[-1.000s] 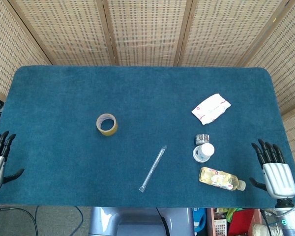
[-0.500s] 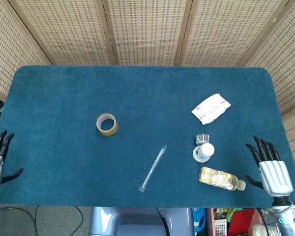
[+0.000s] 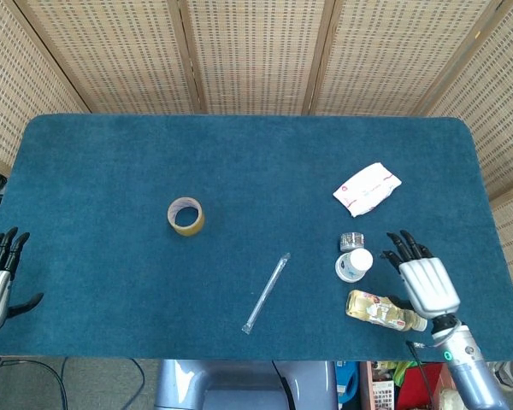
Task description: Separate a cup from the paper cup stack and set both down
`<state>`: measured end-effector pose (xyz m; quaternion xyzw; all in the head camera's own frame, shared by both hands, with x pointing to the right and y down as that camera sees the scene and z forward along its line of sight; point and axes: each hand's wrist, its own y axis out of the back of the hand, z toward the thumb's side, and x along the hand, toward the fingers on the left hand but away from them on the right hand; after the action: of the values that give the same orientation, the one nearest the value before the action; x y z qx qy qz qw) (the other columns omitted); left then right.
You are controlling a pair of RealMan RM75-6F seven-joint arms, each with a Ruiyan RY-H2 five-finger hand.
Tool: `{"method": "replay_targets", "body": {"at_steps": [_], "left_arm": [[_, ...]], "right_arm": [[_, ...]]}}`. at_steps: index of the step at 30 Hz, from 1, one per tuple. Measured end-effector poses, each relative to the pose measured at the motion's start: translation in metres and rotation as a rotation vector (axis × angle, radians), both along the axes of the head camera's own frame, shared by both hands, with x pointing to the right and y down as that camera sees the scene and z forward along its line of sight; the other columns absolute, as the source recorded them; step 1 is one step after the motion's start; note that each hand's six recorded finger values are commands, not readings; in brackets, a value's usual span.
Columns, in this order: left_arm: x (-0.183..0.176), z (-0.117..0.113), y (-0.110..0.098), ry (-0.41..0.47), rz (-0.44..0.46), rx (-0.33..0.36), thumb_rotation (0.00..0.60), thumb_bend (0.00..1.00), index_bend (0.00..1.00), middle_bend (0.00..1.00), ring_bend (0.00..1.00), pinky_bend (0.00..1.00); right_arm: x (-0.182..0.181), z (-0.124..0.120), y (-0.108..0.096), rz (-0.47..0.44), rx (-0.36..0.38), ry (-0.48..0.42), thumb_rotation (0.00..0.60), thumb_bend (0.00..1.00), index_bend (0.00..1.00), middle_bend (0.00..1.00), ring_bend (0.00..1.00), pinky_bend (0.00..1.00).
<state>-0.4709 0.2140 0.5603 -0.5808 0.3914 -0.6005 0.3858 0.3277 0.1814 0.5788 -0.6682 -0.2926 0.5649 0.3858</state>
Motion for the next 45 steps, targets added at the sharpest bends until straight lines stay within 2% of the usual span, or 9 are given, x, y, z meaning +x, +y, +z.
{"method": "replay_targets", "body": {"at_steps": [6,15,27,37,40,43,45], "left_arm": [[0.0,0.003,0.0,0.001,0.0,-0.008,0.6,0.18,0.0,0.0,0.0,0.0],[0.001,0.005,0.0,-0.002,0.004,-0.014,0.6,0.18,0.0,0.0,0.0,0.0],[0.005,0.009,0.0,-0.003,0.017,-0.025,0.6,0.18,0.0,0.0,0.0,0.0],[0.007,0.012,0.001,-0.002,0.021,-0.035,0.6,0.18,0.0,0.0,0.0,0.0],[0.007,0.013,0.001,-0.003,0.021,-0.039,0.6,0.18,0.0,0.0,0.0,0.0],[0.008,0.013,0.001,-0.001,0.022,-0.038,0.6,0.18,0.0,0.0,0.0,0.0],[0.008,0.014,0.002,-0.001,0.021,-0.04,0.6,0.18,0.0,0.0,0.0,0.0]], "right_arm": [[-0.025,0.022,-0.011,-0.005,-0.053,0.0,0.6,0.12,0.35,0.17,0.03,0.31],[-0.043,0.039,-0.027,-0.011,-0.083,0.029,0.6,0.13,0.36,0.18,0.04,0.33],[-0.046,0.055,-0.041,-0.002,-0.161,0.122,0.6,0.13,0.36,0.17,0.05,0.34],[-0.046,0.069,-0.039,0.019,-0.2,0.119,0.6,0.13,0.36,0.18,0.05,0.35],[-0.046,0.074,-0.038,0.017,-0.205,0.121,0.6,0.13,0.4,0.22,0.08,0.37],[-0.047,0.078,-0.039,0.019,-0.196,0.12,0.6,0.15,0.5,0.33,0.19,0.45],[-0.048,0.079,-0.041,0.019,-0.181,0.116,0.6,0.17,0.58,0.44,0.3,0.53]]}}
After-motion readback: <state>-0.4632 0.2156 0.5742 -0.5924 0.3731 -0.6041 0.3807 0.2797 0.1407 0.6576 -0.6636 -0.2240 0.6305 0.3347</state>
